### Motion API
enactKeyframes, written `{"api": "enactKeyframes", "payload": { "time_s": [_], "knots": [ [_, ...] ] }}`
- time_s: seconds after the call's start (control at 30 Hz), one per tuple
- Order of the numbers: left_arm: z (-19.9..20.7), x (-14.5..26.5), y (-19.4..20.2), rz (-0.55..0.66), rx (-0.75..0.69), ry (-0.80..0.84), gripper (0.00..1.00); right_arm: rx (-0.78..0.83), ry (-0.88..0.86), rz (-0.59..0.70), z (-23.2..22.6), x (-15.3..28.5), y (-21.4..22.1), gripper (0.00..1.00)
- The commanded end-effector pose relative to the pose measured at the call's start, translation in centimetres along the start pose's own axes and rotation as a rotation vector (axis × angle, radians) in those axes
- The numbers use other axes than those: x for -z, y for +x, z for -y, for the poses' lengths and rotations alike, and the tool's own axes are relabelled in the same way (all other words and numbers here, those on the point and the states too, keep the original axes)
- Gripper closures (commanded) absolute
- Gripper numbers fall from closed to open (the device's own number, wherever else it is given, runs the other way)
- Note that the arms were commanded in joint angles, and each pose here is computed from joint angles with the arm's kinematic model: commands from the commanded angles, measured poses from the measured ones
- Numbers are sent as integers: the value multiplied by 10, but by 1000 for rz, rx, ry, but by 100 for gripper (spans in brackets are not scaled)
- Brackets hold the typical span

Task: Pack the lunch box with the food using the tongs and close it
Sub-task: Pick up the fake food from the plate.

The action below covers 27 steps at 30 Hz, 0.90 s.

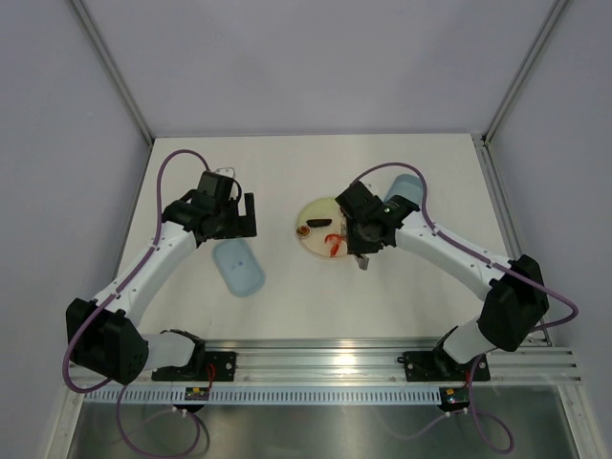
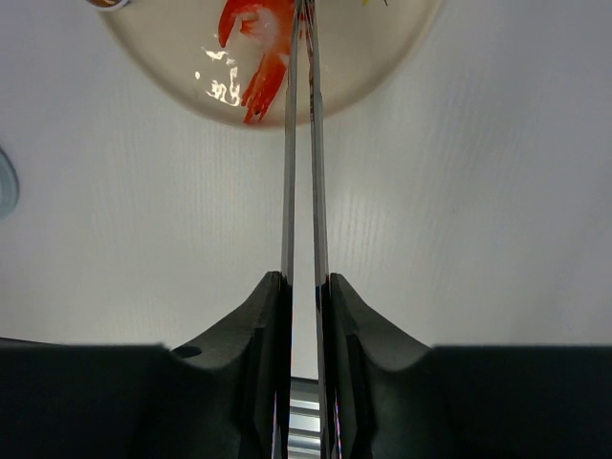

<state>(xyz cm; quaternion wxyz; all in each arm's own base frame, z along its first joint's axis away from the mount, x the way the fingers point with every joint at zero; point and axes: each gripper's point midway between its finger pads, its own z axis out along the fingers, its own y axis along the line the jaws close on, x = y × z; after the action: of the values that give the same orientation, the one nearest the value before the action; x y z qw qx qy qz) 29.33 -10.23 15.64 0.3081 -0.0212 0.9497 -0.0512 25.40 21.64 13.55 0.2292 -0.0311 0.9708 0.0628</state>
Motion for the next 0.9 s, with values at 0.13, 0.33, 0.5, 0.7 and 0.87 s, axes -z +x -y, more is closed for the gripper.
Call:
{"api": "enactKeyframes", "payload": {
  "time_s": [0.13,0.33,0.5,0.7,0.87],
  "knots": [
    [1,2,-7,40,-1,-3,1,1,-26,107,-11,24,-25,71],
    [5,0,-8,37,4,11,1,-42,-15,134,-2,43,-13,69],
    [7,-1,-8,32,-2,11,1,-68,-63,120,-7,49,6,56],
    [12,-2,-10,32,-10,20,1,-48,-76,89,-20,42,21,53],
    [11,-2,-8,28,-16,11,1,-22,-62,72,-25,34,22,53]
  ]
}}
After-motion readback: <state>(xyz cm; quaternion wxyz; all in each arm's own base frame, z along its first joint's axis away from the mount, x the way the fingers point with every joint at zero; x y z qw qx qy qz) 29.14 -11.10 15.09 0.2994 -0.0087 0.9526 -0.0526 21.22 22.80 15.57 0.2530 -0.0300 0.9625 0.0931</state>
